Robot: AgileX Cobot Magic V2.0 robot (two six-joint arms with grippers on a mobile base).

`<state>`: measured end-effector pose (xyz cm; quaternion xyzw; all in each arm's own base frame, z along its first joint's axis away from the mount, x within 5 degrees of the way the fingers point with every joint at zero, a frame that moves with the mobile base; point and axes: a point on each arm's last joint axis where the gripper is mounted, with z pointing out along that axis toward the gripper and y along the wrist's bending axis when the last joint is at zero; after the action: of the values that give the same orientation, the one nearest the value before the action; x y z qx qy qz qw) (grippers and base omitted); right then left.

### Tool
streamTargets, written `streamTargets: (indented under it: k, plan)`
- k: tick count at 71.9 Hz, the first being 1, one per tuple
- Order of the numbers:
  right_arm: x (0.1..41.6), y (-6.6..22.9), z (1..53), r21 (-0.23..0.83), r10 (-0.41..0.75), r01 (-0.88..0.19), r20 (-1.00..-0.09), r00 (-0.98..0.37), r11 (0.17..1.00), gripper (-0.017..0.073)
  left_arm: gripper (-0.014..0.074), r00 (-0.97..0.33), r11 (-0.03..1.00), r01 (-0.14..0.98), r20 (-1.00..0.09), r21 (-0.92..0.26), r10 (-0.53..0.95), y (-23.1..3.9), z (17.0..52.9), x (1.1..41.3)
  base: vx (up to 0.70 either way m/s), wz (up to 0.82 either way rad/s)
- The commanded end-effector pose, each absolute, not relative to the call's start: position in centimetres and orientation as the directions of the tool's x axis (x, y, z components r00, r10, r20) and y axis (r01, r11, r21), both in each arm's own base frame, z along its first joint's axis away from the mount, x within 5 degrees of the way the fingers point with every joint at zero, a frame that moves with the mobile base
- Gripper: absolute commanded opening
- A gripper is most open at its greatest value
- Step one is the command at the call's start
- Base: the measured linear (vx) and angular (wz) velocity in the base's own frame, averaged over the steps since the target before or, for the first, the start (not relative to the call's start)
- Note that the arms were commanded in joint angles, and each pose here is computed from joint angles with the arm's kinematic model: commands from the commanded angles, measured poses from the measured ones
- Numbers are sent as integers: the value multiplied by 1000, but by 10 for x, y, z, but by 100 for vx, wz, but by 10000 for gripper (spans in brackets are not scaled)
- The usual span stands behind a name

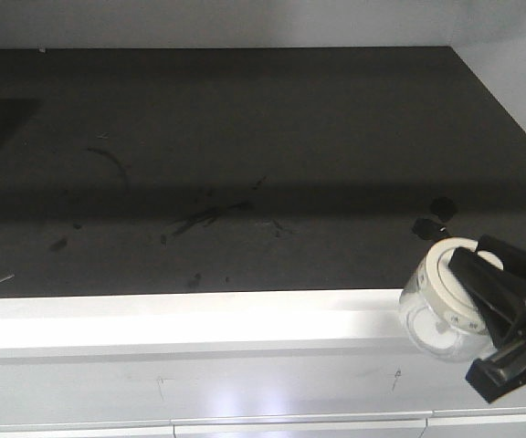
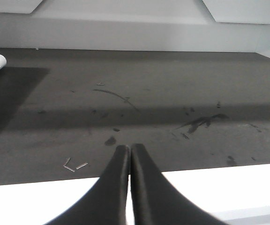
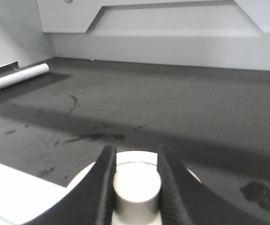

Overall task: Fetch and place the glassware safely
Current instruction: 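Lift the glass jar with the right gripper toward the robot, then hold the jar in the right gripper while driving across the room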

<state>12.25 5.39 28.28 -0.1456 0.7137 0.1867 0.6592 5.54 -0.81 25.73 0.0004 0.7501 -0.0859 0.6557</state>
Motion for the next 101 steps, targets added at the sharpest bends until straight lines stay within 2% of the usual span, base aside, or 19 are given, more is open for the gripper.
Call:
streamTargets:
  k: [1, 101]
  plan:
    - [120, 58, 295, 101, 94, -501, -995, -39, 860, -1, -7, -52, 981, 129, -989, -146, -141, -8, 272, 56, 0, 0]
    - [121, 55, 293, 88, 70, -468, -996, -55, 880, -1, -7, -52, 981, 129, -989, -146, -141, -8, 272, 56, 0, 0]
